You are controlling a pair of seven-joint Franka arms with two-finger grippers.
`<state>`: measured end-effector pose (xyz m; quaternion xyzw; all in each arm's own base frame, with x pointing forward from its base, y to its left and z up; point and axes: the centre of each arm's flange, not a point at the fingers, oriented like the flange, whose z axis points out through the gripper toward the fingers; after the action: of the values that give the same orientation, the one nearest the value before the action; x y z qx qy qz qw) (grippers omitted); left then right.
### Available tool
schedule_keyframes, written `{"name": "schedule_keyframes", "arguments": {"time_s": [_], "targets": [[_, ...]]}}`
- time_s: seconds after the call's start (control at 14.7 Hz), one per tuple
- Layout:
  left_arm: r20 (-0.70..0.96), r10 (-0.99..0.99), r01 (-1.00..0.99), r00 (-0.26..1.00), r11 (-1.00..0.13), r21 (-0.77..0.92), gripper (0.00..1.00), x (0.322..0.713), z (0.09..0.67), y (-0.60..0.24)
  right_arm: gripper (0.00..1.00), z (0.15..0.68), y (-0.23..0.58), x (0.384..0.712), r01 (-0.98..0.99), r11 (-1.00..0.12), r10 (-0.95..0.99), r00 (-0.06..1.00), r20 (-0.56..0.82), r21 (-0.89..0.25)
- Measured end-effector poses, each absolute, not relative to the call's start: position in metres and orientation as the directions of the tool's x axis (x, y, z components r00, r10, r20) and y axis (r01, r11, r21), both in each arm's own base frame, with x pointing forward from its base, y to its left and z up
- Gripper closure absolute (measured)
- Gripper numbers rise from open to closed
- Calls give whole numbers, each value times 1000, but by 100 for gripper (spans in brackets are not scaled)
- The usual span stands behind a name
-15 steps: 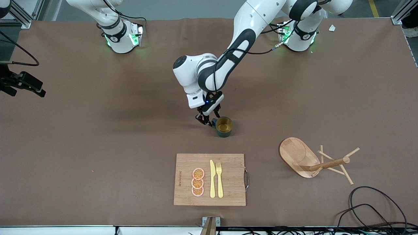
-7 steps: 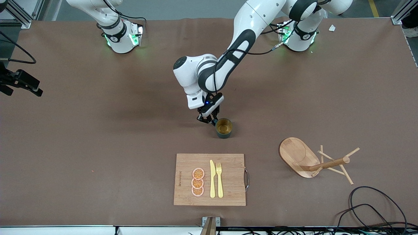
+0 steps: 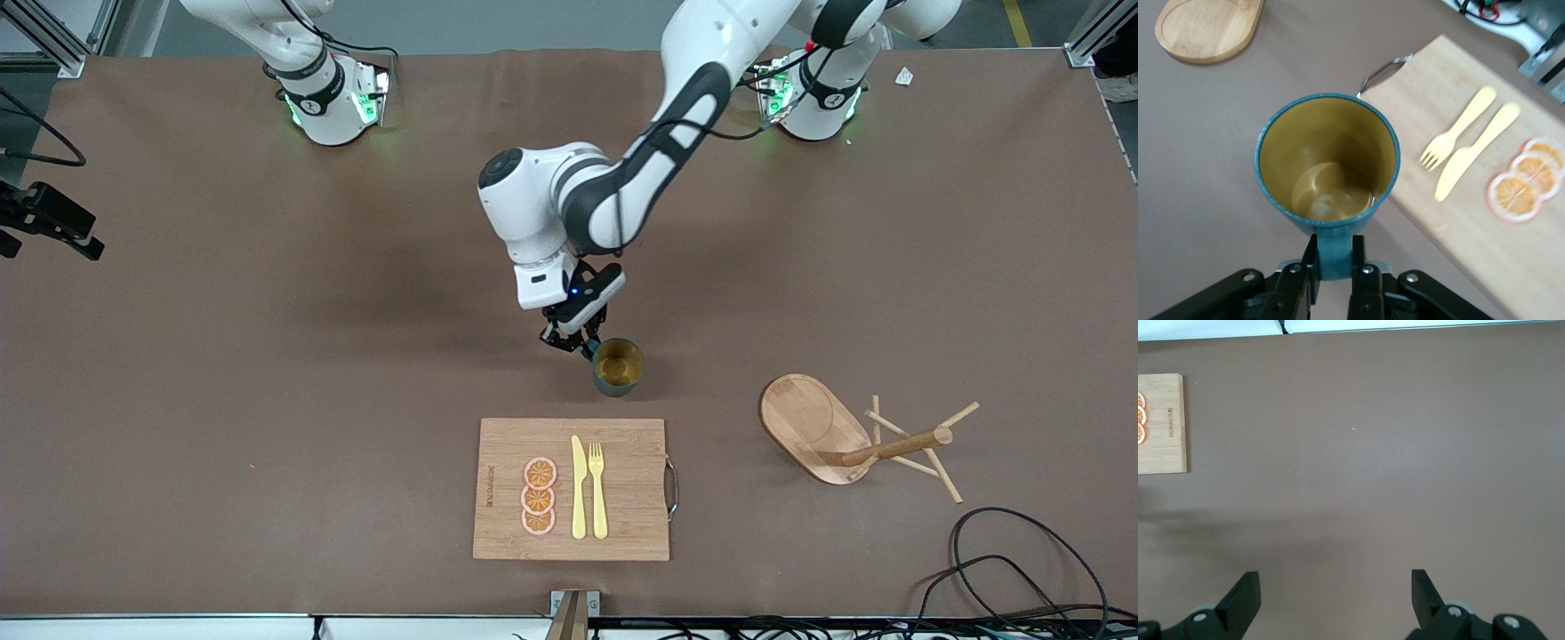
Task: Pass cup and hang on rack
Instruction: 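Carry the mug with the left gripper to the wooden rack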
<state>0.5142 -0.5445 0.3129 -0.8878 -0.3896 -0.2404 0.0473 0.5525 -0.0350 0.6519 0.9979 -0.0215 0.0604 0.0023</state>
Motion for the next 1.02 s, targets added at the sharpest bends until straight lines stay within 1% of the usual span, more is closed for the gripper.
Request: {"name": "schedule_keyframes", "arguments": {"time_s": [0.14, 0.27, 0.48, 0.68, 1.02], "targets": [[365, 717, 728, 594, -672, 136, 79, 538, 377, -517, 0, 652, -35, 552, -35, -999, -35, 992, 120, 3], [247, 773, 756, 585, -630, 178, 79, 560, 437, -481, 0, 652, -36, 552, -32, -999, -31, 992, 119, 4], [68, 822, 796, 565, -565, 217, 79, 593, 501, -411, 0, 652, -36, 552, -31, -1000, -31, 993, 118, 4], [-115, 818, 817, 564, -531, 226, 79, 624, 531, -330, 0, 651, -37, 551, -31, -1000, -31, 993, 111, 4], [-367, 731, 818, 576, -507, 273, 79, 660, 534, -223, 0, 650, -37, 551, -30, -1000, -30, 994, 104, 4]]}}
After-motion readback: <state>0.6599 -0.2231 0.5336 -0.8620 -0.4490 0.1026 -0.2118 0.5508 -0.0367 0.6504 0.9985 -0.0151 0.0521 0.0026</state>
